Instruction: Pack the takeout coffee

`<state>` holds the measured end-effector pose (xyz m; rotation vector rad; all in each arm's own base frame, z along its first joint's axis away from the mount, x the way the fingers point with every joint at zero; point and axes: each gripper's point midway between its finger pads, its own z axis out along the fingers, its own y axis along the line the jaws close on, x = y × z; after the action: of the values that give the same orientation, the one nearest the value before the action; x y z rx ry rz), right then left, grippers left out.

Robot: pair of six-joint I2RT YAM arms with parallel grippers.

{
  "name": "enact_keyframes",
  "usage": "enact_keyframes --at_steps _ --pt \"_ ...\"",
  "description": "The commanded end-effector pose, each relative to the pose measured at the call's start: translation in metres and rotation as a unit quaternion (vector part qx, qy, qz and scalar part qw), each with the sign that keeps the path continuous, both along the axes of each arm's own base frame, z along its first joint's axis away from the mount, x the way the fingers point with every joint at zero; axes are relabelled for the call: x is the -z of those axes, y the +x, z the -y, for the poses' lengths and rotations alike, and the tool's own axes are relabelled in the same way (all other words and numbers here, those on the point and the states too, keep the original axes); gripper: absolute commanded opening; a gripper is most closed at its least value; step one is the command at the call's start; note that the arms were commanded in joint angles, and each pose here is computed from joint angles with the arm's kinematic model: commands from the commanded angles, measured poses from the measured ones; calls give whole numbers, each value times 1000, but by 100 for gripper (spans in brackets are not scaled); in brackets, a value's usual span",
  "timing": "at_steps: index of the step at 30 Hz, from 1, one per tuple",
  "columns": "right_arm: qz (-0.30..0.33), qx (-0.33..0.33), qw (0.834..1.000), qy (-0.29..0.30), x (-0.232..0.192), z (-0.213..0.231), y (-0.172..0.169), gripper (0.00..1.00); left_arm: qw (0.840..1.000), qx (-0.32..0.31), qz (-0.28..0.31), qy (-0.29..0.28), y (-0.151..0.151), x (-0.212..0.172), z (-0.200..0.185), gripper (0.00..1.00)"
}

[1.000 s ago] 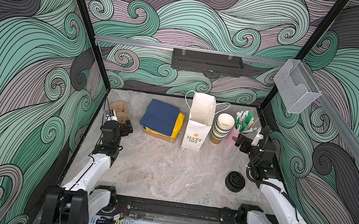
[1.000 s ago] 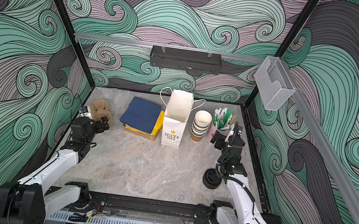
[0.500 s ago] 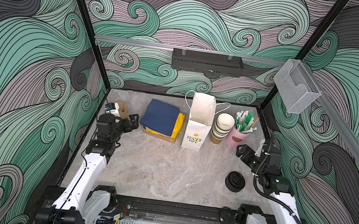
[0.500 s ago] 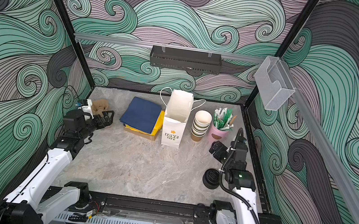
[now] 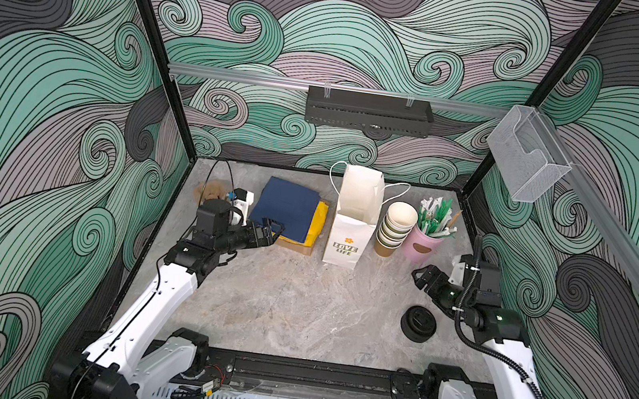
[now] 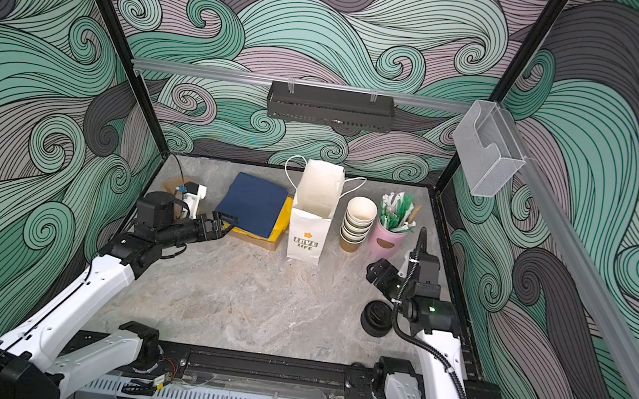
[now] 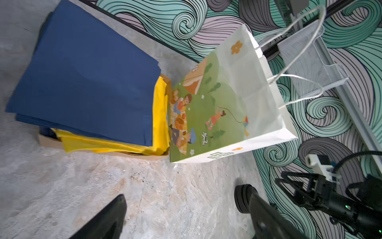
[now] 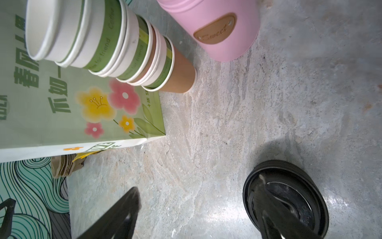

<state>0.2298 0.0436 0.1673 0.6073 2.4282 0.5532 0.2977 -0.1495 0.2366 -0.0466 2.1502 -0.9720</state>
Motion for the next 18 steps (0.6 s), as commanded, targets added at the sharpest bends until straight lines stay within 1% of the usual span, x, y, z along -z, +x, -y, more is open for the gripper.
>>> enact_keyframes --at_steps 1,4,7,10,12,14,16,18 --pt "-44 -14 999 -10 2 -1 -19 86 999 32 22 -27 -3 -25 22 95" --pt "-61 -11 998 -32 -1 5 -23 85 997 53 40 -35 -1 -42 40 95" --pt "-54 -19 998 -27 -15 2 -13 82 994 77 53 -51 4 -58 63 95" --pt "-22 -26 999 -30 -44 -2 9 78 992 101 60 -54 8 -69 84 95" --pt "-2 -36 998 -45 -65 -4 26 75 991 108 55 -53 11 -72 92 95" --pt "14 -42 997 -63 -85 -4 42 73 991 108 55 -55 14 -73 96 94" --pt "27 -50 995 -78 -101 -7 58 69 991 105 54 -56 17 -73 98 94" --pt "39 -53 993 -95 -114 -9 76 61 992 103 55 -55 18 -72 98 94"
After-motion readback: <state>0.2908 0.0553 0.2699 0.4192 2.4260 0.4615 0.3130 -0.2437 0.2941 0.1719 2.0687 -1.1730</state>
